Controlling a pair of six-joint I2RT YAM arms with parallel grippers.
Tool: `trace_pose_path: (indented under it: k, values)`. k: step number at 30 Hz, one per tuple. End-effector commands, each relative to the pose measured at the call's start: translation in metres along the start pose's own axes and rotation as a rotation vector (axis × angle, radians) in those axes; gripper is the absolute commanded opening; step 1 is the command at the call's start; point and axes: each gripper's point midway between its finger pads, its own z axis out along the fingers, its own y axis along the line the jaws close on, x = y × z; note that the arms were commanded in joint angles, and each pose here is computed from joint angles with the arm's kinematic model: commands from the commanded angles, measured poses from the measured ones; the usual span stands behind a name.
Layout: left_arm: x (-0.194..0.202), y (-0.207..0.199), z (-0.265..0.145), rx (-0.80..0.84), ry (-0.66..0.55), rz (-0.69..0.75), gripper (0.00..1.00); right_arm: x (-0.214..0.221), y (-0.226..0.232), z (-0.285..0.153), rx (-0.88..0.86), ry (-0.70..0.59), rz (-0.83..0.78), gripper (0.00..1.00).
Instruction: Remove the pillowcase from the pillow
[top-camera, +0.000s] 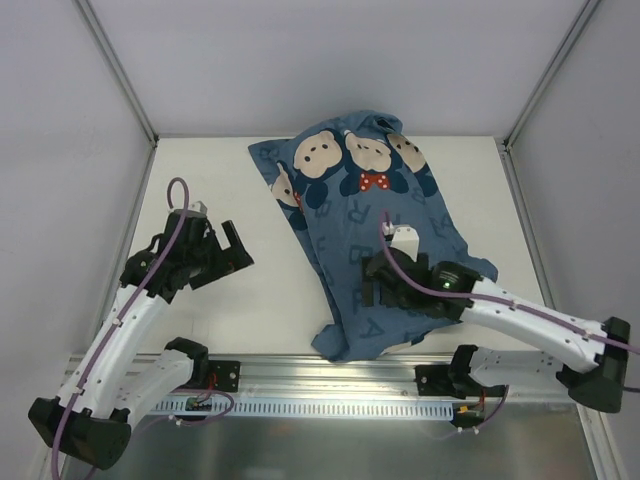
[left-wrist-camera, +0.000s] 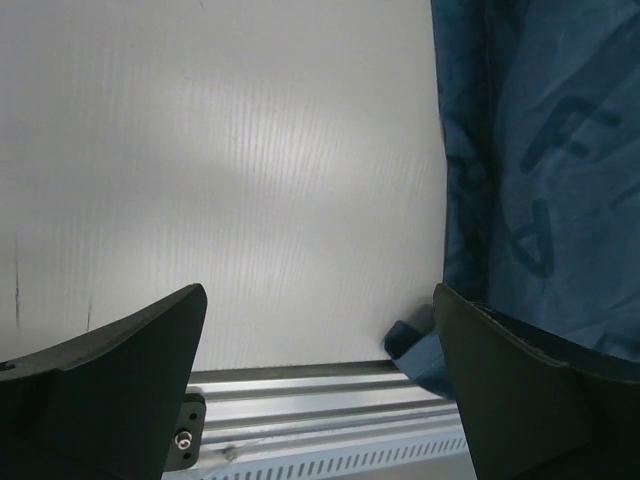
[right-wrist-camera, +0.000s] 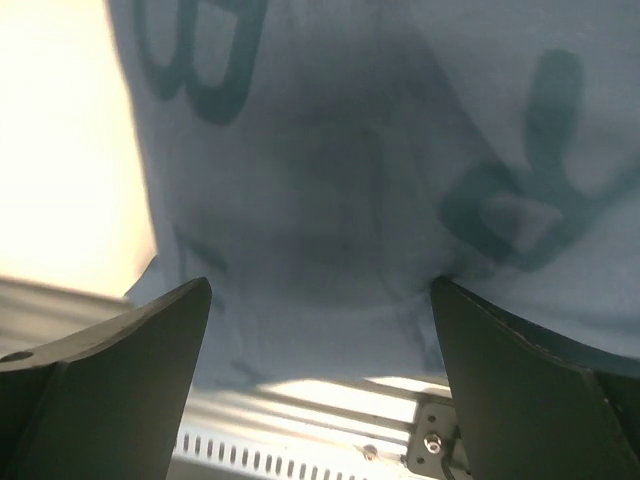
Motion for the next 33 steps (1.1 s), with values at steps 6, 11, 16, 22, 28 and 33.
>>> trace_pose_path:
  k: [6,11,16,22,28,33]
  values:
    - [-0.015,-0.014,-0.014,0.074,0.027,-0.019,0.99,-0.046,0.023,0.036,0.220,-0.132,-0.009,0.96]
    - [-0.013,-0.014,-0.017,0.088,0.020,-0.024,0.99,-0.065,0.031,0.044,0.272,-0.129,-0.096,0.73]
    - [-0.016,-0.020,-0.021,0.110,0.016,-0.027,0.99,-0.072,0.017,0.046,0.221,-0.099,-0.043,0.01]
    - [-0.020,-0.027,-0.030,0.141,0.004,-0.016,0.99,-0.093,-0.076,-0.011,0.343,-0.225,-0.042,0.01]
    - [-0.019,-0.028,-0.032,0.146,0.001,-0.036,0.99,-0.080,-0.183,-0.054,0.473,-0.243,0.201,0.75]
    - [-0.022,-0.027,-0.028,0.127,0.012,-0.038,0.99,-0.099,-0.150,-0.059,0.330,-0.234,0.158,0.96]
